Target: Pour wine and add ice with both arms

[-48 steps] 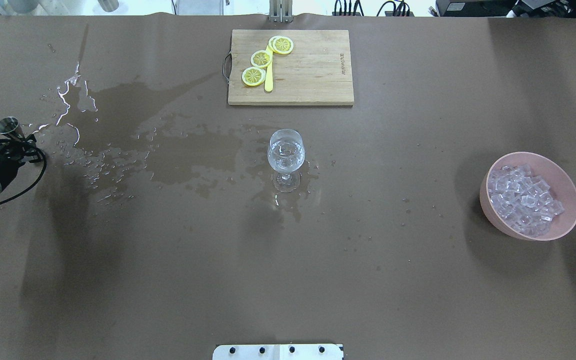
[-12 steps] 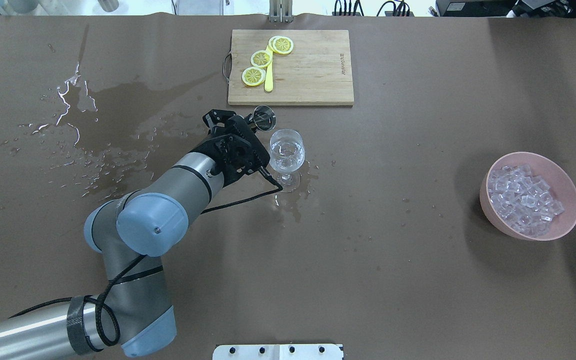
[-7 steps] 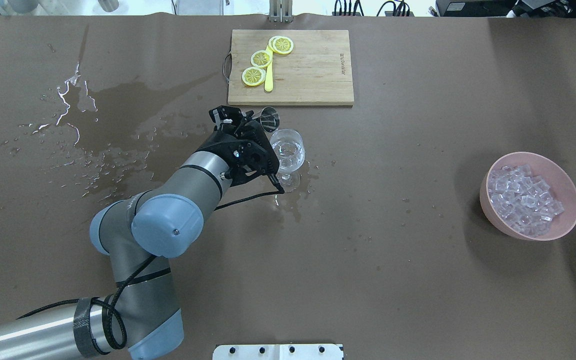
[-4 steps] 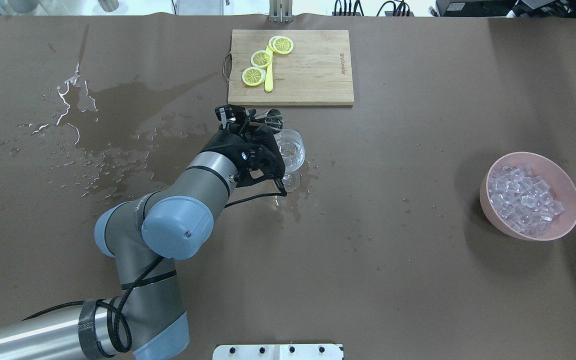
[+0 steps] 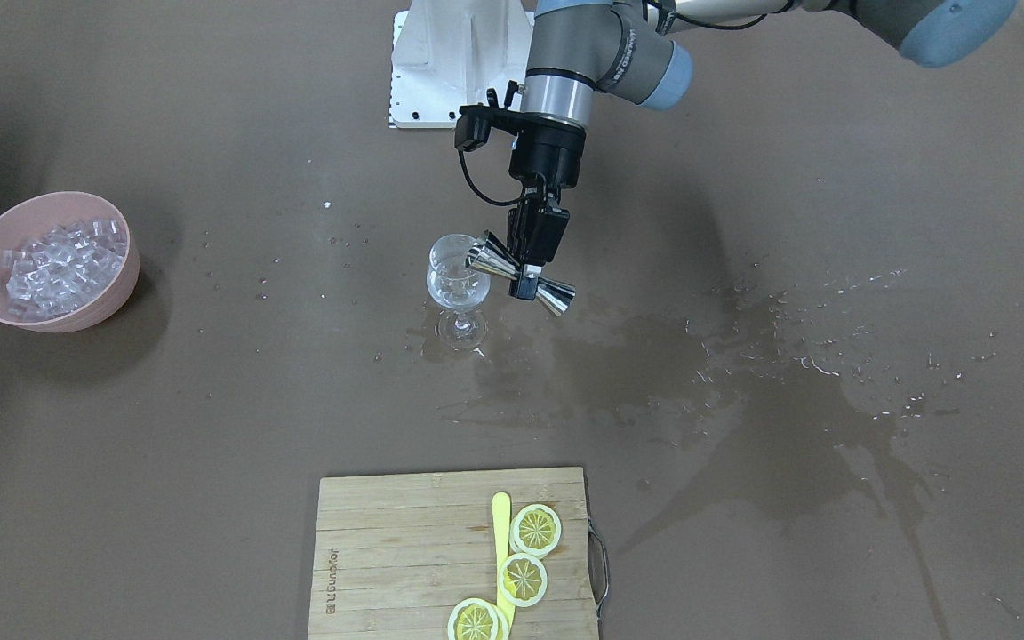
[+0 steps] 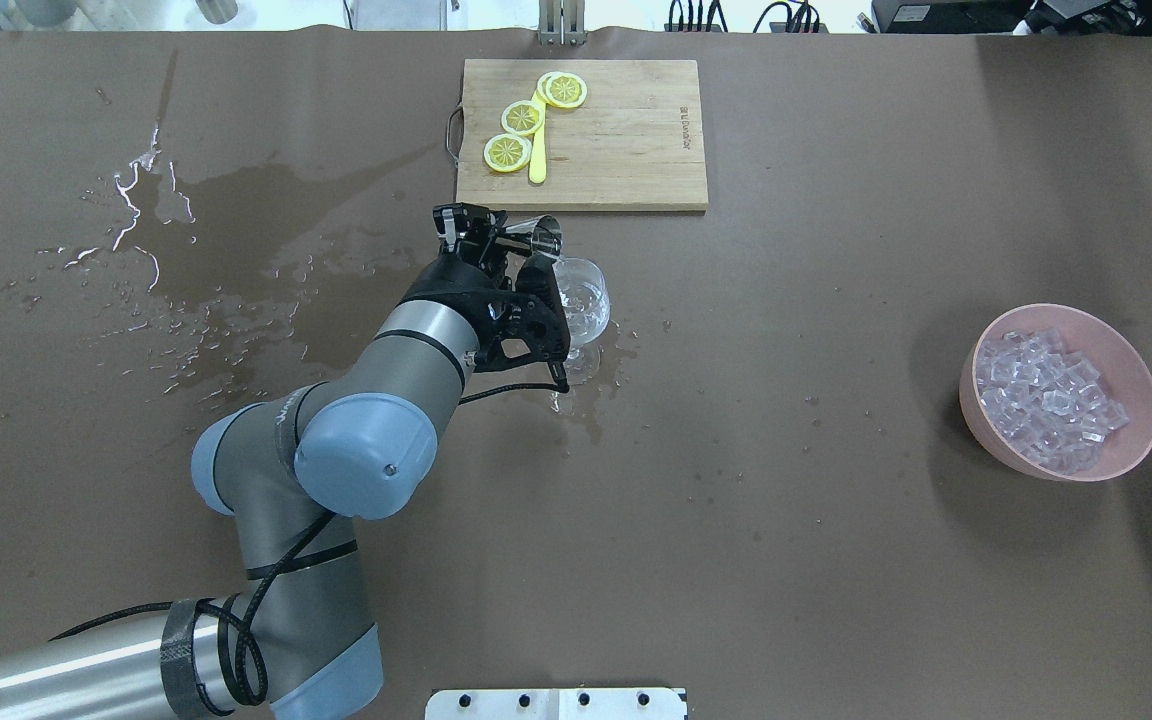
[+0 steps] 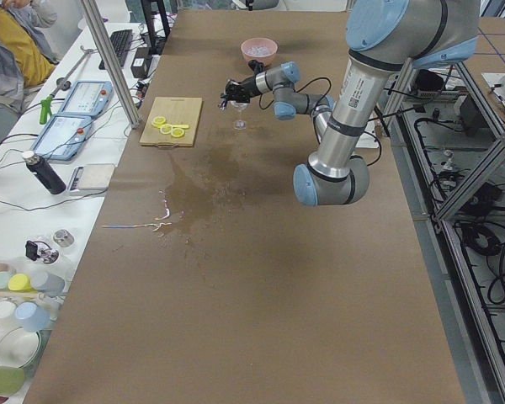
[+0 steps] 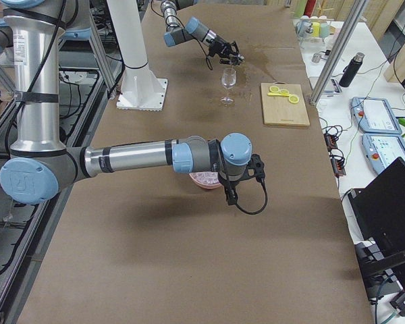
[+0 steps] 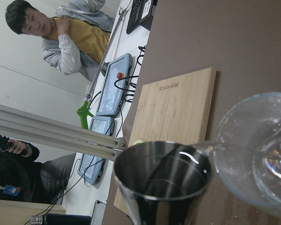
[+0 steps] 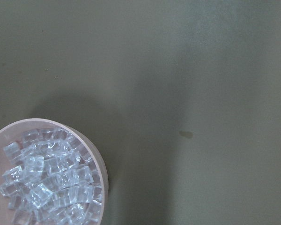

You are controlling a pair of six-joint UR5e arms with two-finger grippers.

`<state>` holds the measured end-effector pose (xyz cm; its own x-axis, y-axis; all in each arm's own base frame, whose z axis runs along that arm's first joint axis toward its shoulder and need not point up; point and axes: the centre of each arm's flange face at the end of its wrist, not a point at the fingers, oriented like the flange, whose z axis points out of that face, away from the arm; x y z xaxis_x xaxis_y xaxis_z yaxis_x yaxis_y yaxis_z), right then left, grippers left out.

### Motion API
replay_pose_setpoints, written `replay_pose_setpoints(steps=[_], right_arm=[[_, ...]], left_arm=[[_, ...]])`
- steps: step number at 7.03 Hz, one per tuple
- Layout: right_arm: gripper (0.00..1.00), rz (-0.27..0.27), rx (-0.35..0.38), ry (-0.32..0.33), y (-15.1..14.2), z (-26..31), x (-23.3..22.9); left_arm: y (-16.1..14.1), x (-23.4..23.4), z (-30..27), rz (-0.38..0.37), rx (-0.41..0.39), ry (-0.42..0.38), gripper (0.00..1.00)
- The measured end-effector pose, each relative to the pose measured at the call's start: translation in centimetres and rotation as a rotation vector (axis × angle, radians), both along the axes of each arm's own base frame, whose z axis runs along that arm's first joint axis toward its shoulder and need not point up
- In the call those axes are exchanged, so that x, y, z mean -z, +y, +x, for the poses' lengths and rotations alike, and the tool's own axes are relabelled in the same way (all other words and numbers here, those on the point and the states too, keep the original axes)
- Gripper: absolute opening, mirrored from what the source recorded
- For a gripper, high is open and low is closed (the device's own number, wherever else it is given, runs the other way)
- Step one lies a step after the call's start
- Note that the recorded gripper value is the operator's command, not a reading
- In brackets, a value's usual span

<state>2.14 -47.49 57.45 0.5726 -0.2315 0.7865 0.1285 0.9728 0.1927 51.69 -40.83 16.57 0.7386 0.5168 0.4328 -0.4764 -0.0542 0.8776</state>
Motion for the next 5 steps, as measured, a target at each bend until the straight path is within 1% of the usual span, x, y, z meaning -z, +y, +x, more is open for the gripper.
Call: replay_pose_setpoints(steps=[2,5], right_arm=[[1.0,-0.001,0.0,0.0,0.0,0.0,0.0],[1.0,0.002,0.0,-0.004,-0.1,0.0,0.2]], left_arm=[[-0.2,0.5,0.0,0.009,0.02,-0.06,0.0],[1.0,0.7,1.0,0.045,0.025,-0.139,0.0]])
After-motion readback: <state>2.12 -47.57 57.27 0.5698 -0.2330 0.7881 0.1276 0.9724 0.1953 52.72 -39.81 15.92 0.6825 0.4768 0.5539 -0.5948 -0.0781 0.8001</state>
